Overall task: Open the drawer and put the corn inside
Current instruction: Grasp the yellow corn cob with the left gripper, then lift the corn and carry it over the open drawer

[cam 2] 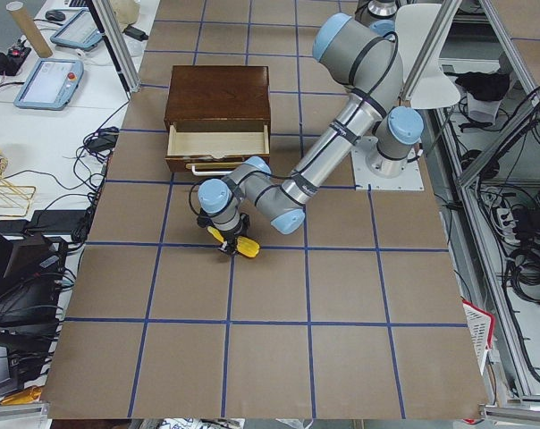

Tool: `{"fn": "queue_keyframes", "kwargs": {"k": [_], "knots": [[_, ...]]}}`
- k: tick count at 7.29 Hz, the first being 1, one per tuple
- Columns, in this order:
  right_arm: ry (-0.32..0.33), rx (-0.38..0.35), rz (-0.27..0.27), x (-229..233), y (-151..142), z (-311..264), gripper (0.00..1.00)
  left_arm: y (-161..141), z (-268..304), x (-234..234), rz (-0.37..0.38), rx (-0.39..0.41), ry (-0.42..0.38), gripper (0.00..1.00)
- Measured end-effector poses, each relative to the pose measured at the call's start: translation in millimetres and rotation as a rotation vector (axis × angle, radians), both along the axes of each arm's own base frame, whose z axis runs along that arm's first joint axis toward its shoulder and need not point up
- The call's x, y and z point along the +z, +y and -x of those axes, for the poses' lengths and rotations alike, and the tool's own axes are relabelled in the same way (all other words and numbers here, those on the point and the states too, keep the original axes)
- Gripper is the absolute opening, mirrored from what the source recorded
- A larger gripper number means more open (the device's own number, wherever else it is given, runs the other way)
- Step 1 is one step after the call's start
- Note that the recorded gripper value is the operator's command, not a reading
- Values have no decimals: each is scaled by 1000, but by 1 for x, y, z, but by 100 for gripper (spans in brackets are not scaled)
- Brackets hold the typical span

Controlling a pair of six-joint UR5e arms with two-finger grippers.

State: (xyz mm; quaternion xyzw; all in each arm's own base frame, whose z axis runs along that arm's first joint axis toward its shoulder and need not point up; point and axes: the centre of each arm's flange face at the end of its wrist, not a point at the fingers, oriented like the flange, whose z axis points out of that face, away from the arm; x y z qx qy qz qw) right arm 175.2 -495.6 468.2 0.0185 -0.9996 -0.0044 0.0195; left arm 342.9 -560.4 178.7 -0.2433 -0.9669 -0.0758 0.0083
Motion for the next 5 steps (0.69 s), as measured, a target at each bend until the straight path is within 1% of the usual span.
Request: {"fn": "queue_keyframes", "kwargs": {"k": [3, 4, 5], "knots": [[0, 0, 0, 0, 0, 0, 100, -3, 2, 10, 17, -4, -8, 0], [0, 0, 0, 0, 0, 0, 100, -6, 4, 19, 29, -3, -18, 0], [0, 0, 0, 0, 0, 0, 100, -9, 8, 33, 55, 18, -28, 0]]}}
